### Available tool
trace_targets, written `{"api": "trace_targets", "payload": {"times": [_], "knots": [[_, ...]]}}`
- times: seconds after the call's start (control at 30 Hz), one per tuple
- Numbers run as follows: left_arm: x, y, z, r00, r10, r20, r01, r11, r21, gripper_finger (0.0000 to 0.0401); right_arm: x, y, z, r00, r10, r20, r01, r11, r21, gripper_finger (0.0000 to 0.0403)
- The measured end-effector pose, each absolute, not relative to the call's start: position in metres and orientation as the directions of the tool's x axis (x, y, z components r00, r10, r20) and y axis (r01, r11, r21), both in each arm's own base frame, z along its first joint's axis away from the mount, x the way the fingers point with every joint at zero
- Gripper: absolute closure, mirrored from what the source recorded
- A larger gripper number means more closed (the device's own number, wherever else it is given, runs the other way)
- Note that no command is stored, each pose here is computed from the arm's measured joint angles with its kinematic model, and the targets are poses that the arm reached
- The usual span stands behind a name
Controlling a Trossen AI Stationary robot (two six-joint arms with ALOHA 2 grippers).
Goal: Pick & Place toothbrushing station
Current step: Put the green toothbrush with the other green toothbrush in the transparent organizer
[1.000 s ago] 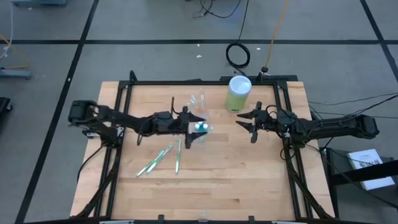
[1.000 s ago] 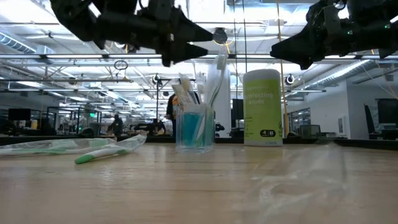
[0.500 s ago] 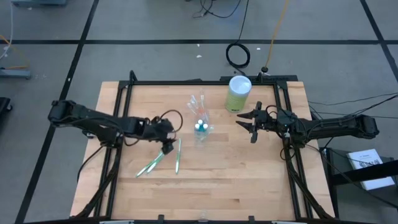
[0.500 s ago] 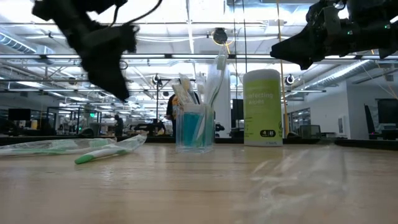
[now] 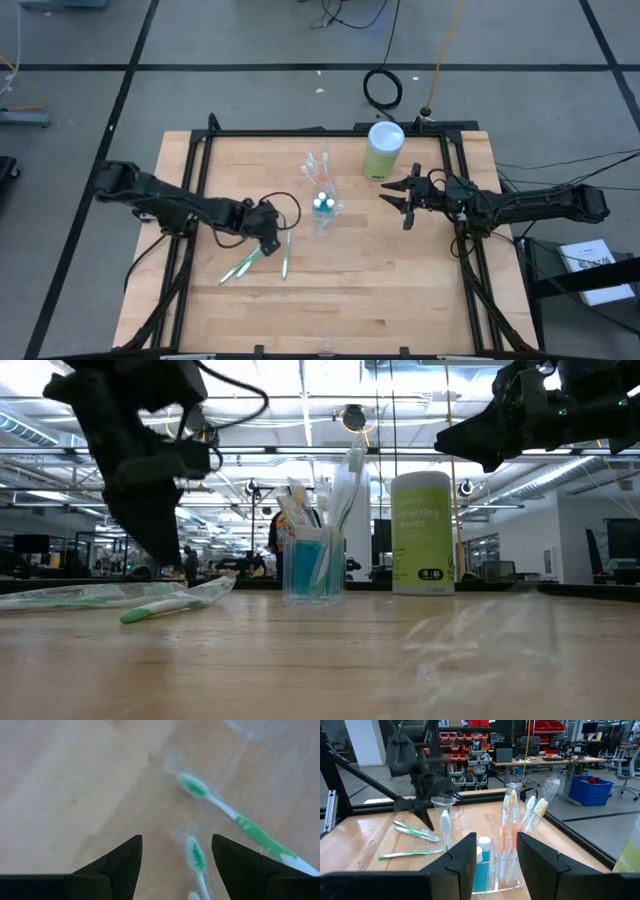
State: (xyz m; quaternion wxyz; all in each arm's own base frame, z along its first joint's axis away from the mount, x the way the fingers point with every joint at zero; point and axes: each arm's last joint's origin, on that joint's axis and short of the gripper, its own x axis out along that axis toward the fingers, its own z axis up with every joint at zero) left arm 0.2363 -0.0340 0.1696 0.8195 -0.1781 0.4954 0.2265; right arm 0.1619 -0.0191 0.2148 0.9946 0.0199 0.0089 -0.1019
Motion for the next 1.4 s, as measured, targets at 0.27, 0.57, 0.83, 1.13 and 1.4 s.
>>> {"api": "trace_targets", "payload": {"times": [0.27,0.57,0.83,1.13,1.4], "knots": [[0.250,-0.041,0.138,0.331,0.072,-0.941,-0.521,0.846,-0.119,0.0158,0.162,-0.019,0.215,0.979,-0.202,-0.022,0.203,0.978,0.037,0.0273],[0.253,-0.041,0.124,0.274,0.076,-0.959,-0.556,0.826,-0.093,0.0158,0.162,-0.019,0.215,0.979,-0.202,-0.022,0.203,0.978,0.036,0.0273],[0.251,-0.041,0.123,0.255,0.071,-0.964,-0.569,0.817,-0.091,0.0204,0.162,-0.019,0.215,0.978,-0.205,-0.022,0.206,0.978,0.037,0.0273],[0.251,-0.038,0.123,0.246,0.065,-0.967,-0.585,0.805,-0.095,0.0330,0.162,-0.019,0.215,0.978,-0.205,-0.022,0.206,0.978,0.038,0.0273],[0.256,-0.031,0.157,0.372,0.104,-0.922,-0.573,0.807,-0.141,0.0341,0.162,-0.019,0.215,0.978,-0.205,-0.022,0.206,0.978,0.038,0.0273]]}}
